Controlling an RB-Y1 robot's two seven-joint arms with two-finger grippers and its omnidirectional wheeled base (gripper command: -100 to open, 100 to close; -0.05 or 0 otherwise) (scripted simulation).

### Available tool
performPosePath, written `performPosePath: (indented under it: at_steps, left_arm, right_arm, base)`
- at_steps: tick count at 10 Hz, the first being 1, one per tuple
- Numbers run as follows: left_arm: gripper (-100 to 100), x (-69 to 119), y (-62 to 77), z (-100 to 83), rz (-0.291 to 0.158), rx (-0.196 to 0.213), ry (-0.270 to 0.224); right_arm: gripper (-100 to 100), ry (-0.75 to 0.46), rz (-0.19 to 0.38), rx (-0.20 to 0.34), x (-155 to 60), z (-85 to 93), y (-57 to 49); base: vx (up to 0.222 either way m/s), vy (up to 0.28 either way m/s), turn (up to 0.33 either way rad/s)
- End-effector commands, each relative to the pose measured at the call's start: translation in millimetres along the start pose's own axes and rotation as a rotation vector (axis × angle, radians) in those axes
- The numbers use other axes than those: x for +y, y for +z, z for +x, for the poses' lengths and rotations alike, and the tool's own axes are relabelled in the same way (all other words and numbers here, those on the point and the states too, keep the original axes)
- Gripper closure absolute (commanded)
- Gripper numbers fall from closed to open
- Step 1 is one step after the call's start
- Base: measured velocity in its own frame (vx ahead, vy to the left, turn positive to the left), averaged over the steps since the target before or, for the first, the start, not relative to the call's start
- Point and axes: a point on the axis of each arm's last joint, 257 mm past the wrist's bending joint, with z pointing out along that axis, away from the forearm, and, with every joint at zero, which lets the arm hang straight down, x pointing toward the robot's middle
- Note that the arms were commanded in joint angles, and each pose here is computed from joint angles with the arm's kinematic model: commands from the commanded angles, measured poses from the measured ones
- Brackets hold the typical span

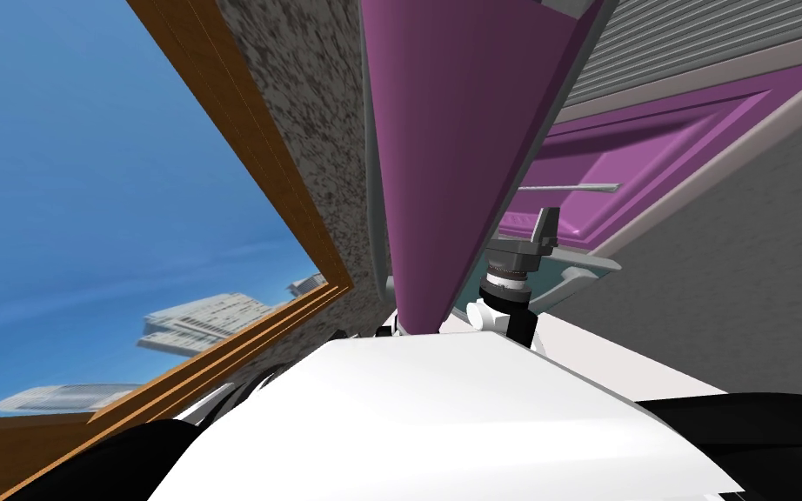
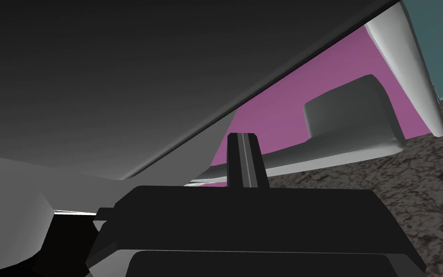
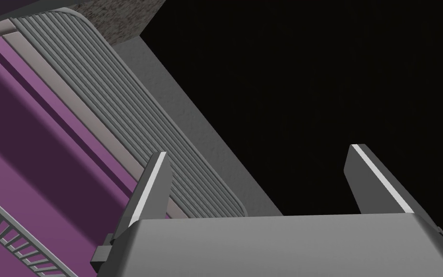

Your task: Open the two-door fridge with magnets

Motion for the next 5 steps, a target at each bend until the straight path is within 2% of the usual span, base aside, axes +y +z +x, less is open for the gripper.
performPosePath:
  at_steps: [1,5]
  left_arm:
    - [-100,-20.6,9.4,-4.2,0.068,-0.008,-0.001]
    - [-100,-20.6,9.4,-4.2,0.068,-0.008,-0.001]
  right_arm:
    - [0,0.000,0.000,0.000,0.0,0.0,0.0]
    - [0,0.000,0.000,0.000,0.0,0.0,0.0]
  base:
    - [0.001,0.026,-0.012]
    - [-0.005,0.009,-0.001]
